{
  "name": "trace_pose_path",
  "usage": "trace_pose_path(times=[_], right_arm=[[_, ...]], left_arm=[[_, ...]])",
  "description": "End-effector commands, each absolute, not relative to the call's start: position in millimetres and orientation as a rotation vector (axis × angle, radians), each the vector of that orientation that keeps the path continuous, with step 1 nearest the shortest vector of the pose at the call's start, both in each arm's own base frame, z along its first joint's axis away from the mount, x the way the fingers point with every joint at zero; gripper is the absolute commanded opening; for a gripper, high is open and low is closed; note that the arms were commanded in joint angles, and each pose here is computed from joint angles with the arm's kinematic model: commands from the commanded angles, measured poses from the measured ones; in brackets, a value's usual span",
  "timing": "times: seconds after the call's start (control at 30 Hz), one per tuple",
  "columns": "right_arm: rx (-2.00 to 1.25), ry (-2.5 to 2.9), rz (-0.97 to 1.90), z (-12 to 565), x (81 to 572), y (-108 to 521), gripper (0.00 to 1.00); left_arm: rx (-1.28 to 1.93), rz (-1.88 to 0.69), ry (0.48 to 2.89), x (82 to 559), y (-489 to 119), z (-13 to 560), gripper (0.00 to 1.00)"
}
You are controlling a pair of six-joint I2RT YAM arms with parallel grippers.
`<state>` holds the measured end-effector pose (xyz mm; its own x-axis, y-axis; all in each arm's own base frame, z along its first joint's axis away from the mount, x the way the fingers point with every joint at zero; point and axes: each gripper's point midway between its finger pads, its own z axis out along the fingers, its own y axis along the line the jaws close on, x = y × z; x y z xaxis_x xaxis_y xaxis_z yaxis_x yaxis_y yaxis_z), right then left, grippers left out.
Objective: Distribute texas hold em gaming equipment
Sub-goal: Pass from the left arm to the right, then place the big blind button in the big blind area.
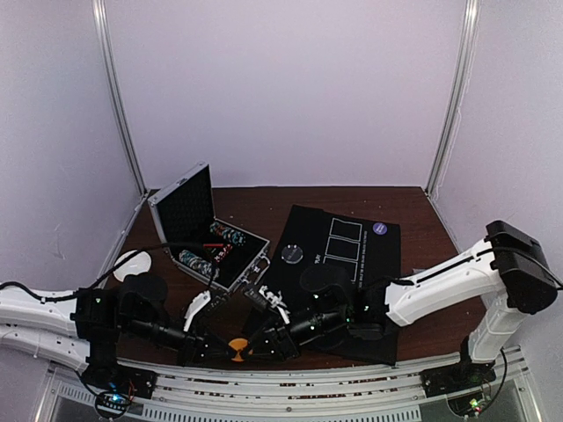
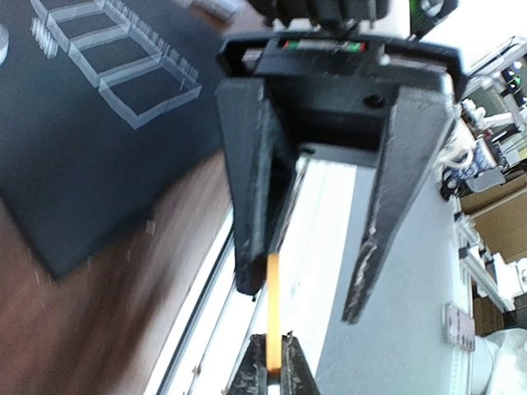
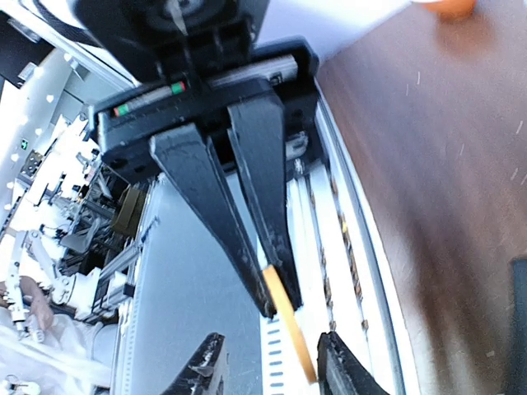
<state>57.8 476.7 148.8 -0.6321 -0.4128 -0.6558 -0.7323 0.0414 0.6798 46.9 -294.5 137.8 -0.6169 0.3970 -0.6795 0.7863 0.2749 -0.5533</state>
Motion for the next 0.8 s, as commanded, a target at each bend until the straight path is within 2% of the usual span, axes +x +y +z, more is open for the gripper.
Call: trace_pose_path(times=[0.0,0.07,0.17,0.3,0.5,0.53,0.57,0.6,0.67,0.73,0.77], right_arm=[[-1.144,1.878,1.56,186,74,466,0.4],[-1.147,1.862,1.534,193,76,462,0.36],[-1.152,1.846,1.525,200,77,458,0.24],[-1.133,1.834,1.532,207,79,453,0.0],[-1.095,1.844,1.531,210,87,445,0.0],[-1.059,1.859,1.519,211,96,440,0.0],[-1.019,1.897,1.498,208,106,435,0.0],[-0.972,1.946,1.464,202,119,427,0.0],[-0.84,2.081,1.348,185,151,401,0.0],[-0.665,2.217,1.208,164,185,364,0.0],[-0.578,2.282,1.15,153,199,342,0.0]], left_arm=[[1.101,-1.321,1.981,55,-315,187,0.0],[1.096,-1.322,1.959,58,-320,196,0.0],[1.12,-1.3,1.948,60,-324,200,0.0],[1.121,-1.287,1.935,63,-326,207,0.0],[1.075,-1.254,1.931,73,-327,215,0.0],[1.04,-1.201,1.961,82,-325,212,0.17],[0.994,-1.125,2.006,93,-321,205,0.5],[0.953,-1.041,2.056,105,-316,198,0.73],[0.881,-0.861,2.169,130,-298,179,0.91],[0.81,-0.736,2.289,153,-279,157,0.98],[0.774,-0.702,2.334,162,-270,150,0.98]])
